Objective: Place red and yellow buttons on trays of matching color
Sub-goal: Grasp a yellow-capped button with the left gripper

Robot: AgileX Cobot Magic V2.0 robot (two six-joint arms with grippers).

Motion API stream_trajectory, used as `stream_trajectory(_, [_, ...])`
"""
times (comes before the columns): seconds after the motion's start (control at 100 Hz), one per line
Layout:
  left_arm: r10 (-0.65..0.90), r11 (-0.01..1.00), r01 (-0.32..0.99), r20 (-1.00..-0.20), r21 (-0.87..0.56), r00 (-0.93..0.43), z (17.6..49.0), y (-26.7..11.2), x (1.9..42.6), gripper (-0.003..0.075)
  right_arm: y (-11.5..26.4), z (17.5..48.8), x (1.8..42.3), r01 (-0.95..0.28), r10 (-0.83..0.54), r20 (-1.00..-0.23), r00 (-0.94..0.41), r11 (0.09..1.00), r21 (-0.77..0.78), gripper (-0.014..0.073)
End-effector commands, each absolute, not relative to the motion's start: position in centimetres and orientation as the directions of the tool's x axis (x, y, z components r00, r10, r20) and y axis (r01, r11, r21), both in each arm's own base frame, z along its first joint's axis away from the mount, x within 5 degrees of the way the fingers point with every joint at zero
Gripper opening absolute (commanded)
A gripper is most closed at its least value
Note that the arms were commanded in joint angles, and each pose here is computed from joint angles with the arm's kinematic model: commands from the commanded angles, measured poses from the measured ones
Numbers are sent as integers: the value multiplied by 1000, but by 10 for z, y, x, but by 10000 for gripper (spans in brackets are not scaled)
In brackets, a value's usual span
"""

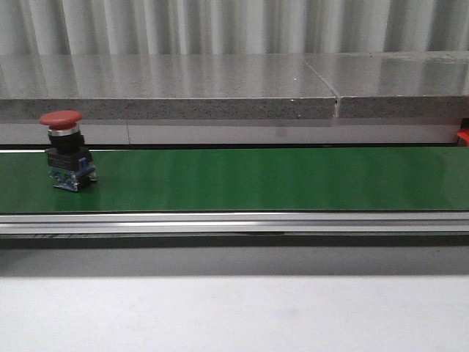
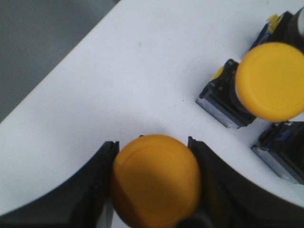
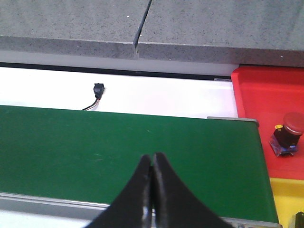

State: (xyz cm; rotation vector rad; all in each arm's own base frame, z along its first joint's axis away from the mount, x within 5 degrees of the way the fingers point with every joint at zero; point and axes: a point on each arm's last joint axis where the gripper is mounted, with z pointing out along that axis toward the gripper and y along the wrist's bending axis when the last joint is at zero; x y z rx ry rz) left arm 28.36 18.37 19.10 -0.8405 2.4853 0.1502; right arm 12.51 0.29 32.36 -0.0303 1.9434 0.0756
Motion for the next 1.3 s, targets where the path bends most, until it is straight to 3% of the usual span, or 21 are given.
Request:
stream_trajectory(0.0, [-507,799,-596,-618,-76,-600,230,183,283,-21,2,337,126,-46,14,-960,-281,999,28,-68])
stream_trajectory(0.19, [-505,805,-581,-653,-120,-565,264,164,273,-21,2,337,126,-46,14,-960,-281,999,28,-68])
stream_trajectory(0.56, [-273,942,-326,-745,-79,-609,322,79,264,-21,2,337,126,-46,14,-960,-281,999,28,-68])
stream_trajectory(0.88, [-101,989,-145,-730,-2,-676,323,35,269,-21,2,337,126,-46,14,-960,-281,999,28,-68])
stream_trajectory(1.29, [-144,987,-152,-681,-48,-718,290,35,300,-21,2,337,126,-46,14,-960,-281,999,28,-68])
